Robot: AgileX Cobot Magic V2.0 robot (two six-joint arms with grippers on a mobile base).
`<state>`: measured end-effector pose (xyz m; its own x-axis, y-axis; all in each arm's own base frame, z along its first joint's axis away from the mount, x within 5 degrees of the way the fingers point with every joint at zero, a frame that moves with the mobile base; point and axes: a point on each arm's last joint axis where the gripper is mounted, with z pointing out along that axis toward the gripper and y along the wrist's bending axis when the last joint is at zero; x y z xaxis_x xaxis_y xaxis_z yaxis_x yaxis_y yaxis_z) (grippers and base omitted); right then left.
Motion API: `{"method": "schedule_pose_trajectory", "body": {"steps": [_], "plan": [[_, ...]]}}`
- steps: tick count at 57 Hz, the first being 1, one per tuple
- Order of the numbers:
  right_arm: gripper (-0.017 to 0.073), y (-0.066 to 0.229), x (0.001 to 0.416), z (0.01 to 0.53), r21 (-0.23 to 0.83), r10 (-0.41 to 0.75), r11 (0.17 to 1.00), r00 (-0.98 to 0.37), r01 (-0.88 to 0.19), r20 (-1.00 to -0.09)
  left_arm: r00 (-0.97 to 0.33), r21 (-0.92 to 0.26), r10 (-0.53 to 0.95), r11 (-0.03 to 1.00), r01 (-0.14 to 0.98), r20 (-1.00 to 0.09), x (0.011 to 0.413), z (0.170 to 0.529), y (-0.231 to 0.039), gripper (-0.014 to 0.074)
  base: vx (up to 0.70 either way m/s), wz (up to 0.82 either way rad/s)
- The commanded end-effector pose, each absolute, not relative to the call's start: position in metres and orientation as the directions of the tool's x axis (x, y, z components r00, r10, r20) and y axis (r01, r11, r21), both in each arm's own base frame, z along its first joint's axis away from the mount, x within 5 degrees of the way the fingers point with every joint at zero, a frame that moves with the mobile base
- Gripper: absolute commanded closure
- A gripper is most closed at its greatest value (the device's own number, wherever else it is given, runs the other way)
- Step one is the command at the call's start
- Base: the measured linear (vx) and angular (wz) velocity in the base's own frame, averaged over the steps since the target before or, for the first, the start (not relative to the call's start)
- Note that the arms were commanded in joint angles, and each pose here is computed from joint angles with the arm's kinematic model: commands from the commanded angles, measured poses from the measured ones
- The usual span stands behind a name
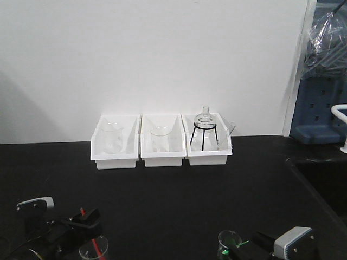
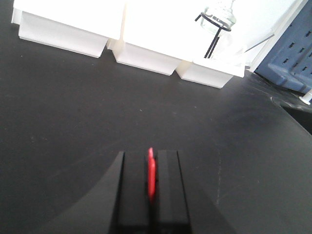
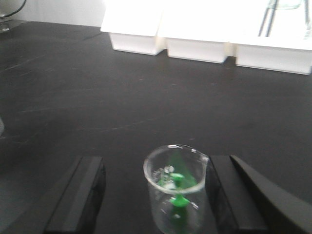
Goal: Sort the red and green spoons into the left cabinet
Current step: 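Grasp the red spoon with the left gripper, green spoon with right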
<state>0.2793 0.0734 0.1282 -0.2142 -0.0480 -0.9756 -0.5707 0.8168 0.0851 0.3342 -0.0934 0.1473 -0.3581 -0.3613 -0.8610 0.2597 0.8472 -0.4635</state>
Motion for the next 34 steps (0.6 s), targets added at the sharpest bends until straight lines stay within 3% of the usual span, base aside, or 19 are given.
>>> {"method": "schedule_pose_trajectory", "body": {"steps": [1, 21, 34], "plan": [[0.0056, 0.0812, 0.288, 0.1475, 0.056, 0.011, 0.803, -0.078, -0.594, -0.997, -0.232, -0.465, -0.406, 0.82, 0.334, -0.884, 0.3383, 0.1773, -0.0963, 0.0601, 0.0, 0.0], [0.0092, 0.0763, 0.2969, 0.1407, 0.074, 0.035, 0.853, -0.085, -0.517, -0.996, -0.242, -0.464, -0.402, 0.823, 0.327, -0.883, 0.3383, 0.1752, -0.0962, 0.06, 0.0, 0.0], [0.0214, 0.0764, 0.297, 0.1389, 0.076, 0.034, 0.853, -0.09, -0.517, -0.995, -0.242, -0.464, -0.402, 0.823, 0.327, -0.883, 0.3383, 0.1752, -0.0962, 0.06, 0.0, 0.0]]}}
